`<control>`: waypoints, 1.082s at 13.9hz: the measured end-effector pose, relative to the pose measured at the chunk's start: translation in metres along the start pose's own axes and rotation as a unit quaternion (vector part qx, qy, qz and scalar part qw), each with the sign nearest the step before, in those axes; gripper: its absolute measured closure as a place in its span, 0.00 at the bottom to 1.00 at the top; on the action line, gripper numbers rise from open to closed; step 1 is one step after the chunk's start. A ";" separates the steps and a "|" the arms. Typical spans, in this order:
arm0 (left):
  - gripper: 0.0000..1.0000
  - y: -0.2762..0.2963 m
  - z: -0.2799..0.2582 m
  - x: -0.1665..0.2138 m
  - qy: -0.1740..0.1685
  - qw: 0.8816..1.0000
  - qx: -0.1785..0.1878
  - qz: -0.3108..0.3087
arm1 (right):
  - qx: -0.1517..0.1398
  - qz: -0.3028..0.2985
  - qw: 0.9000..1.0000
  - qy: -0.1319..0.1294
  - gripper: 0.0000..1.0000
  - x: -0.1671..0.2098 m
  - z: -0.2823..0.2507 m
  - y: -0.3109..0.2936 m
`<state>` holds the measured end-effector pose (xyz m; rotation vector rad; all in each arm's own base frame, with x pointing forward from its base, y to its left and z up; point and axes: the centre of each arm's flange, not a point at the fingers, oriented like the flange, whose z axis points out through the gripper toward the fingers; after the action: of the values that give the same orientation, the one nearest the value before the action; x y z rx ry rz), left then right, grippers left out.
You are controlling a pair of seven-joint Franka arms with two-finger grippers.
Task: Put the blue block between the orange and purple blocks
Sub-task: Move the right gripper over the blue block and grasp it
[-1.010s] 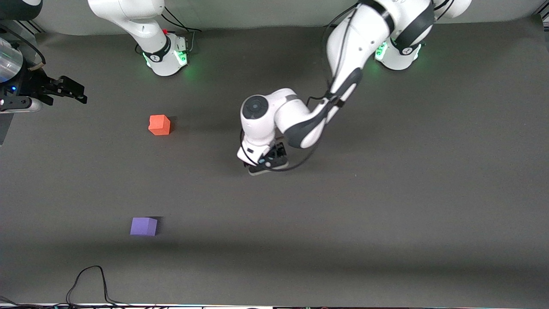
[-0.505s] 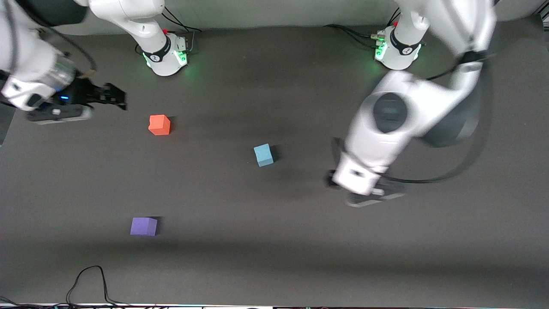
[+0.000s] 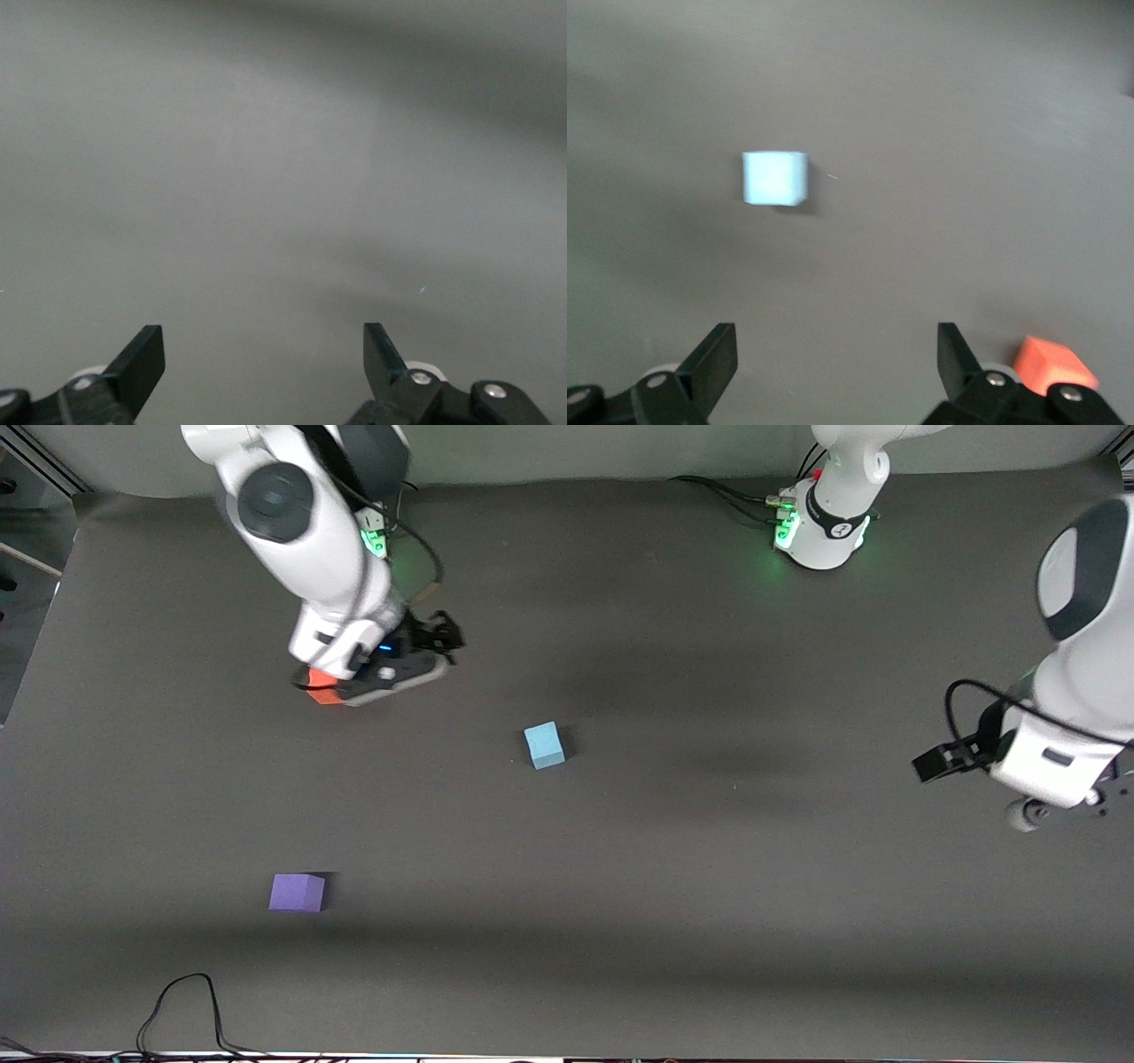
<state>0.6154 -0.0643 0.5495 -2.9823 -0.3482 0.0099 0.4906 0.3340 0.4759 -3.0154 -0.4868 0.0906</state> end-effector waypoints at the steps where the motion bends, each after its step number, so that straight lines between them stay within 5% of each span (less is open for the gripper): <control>1: 0.00 -0.001 -0.001 -0.013 0.007 1.000 0.008 0.010 | 0.012 -0.005 1.000 0.002 0.00 0.007 0.018 -0.014; 3: 0.00 -0.009 -0.002 -0.035 0.015 0.999 0.026 0.034 | 0.017 0.000 1.000 0.003 0.00 0.015 0.058 -0.042; 6: 0.00 -0.033 -0.009 -0.039 0.016 0.997 0.030 0.076 | -0.021 -0.005 1.000 0.012 0.00 0.014 0.121 -0.088; 10: 0.00 -0.032 -0.010 -0.041 -0.002 0.997 -0.024 0.076 | -0.027 0.002 1.000 0.013 0.00 0.025 0.187 -0.091; 15: 0.00 -0.037 -0.026 -0.042 -0.001 0.997 -0.029 0.077 | -0.048 0.036 0.998 0.021 0.00 0.031 0.253 -0.083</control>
<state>0.5671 -0.0418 0.5796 -3.0595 -0.1204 0.0180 0.4760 0.4409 0.2303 -3.1215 -0.3895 0.0085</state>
